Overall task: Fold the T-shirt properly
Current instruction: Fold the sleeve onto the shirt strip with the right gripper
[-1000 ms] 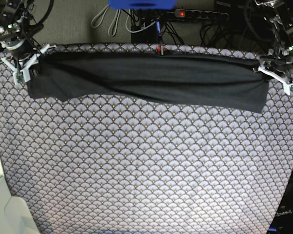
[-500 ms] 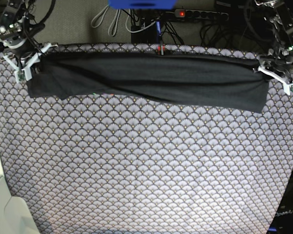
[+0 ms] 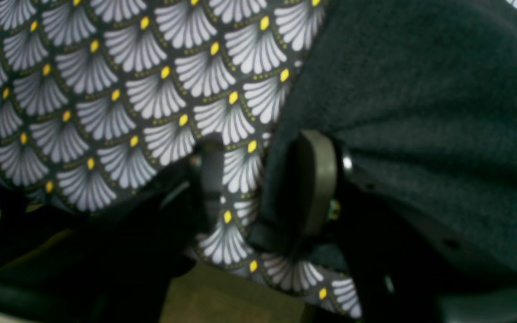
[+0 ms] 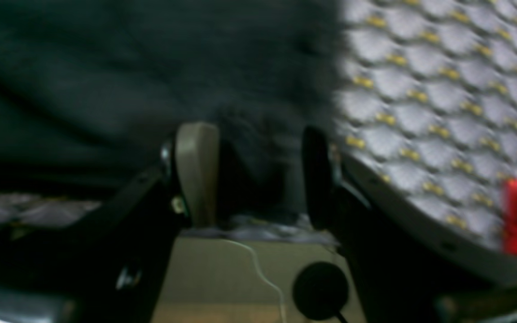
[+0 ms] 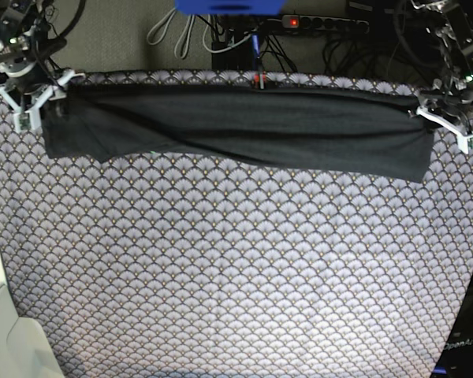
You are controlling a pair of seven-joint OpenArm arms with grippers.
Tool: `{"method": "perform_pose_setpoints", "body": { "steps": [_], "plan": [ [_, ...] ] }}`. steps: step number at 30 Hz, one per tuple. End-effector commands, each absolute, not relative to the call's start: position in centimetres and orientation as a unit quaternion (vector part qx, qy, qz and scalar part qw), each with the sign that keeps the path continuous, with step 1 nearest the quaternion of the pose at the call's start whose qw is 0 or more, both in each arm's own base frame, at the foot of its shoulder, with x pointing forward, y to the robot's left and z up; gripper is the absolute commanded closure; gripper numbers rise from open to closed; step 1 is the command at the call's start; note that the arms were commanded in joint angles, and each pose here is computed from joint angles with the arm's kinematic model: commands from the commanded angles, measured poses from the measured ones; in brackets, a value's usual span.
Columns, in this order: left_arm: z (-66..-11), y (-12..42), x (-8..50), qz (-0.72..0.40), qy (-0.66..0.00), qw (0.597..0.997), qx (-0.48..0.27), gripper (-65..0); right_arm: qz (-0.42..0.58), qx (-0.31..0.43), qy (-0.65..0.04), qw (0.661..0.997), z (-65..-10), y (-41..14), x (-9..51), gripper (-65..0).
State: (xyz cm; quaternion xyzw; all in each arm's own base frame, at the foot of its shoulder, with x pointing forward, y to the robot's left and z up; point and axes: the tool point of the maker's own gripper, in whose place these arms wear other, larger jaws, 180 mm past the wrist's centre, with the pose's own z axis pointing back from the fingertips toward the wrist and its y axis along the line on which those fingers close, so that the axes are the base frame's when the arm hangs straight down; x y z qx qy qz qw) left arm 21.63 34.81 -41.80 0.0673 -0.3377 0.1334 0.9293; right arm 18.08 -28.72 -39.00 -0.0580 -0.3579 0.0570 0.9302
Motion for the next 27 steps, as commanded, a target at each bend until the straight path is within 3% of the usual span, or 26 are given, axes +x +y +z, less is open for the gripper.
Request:
{"method": "perform_pose_setpoints", "body": {
  "steps": [1,12,19,24,27],
  "plan": [
    [-40.7,35.3,22.3,0.125,-0.351,0.925,0.073,-26.3,0.052,-0.070,-0.386,0.918,-37.4,-29.6,19.1,-31.1],
    [-40.8,35.3,22.2,0.128,-0.351,0.925,0.071,-26.3,0.033,-0.097,-0.393,0.914,-36.2,-31.7,18.4,-31.1],
    [-40.7,35.4,22.2,0.128,-0.352,0.924,0.072,-26.5,0.092,-0.081,-0.424,0.897,-33.7,-27.1,20.8,-31.0],
    [-40.6,35.4,22.3,0.129,-0.354,0.923,0.072,-26.5,0.102,-0.049,-0.394,0.912,-35.9,-25.3,21.8,-30.8],
    [-40.6,35.4,22.3,0.130,-0.354,0.923,0.071,-26.5,0.085,-0.026,-0.376,0.922,-38.2,-25.2,22.0,-26.7]
  ]
}}
